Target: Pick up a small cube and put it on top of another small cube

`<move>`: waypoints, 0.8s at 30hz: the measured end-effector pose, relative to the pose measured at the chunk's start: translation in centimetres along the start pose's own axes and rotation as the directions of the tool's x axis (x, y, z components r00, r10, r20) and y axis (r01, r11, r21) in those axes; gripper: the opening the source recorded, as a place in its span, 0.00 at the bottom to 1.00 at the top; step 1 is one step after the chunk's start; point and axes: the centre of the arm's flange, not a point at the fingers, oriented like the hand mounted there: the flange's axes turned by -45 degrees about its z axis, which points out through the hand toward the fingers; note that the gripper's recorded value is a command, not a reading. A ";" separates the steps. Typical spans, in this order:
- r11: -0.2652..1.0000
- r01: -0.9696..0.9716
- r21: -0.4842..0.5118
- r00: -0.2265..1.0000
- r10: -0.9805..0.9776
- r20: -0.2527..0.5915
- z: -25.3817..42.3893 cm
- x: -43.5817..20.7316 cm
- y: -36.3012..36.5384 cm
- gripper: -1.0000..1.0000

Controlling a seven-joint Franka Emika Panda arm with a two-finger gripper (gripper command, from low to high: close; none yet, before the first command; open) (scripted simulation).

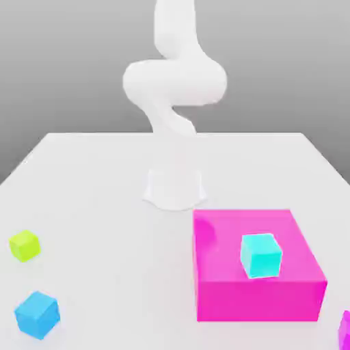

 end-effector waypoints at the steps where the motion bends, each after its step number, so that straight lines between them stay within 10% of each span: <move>1: 0.999 0.035 0.010 0.999 -0.035 0.025 1.7 0.3 -0.7 0.50; 24: 0.642 0.620 0.452 0.574 -0.763 0.297 35.9 -11.8 -23.0 0.50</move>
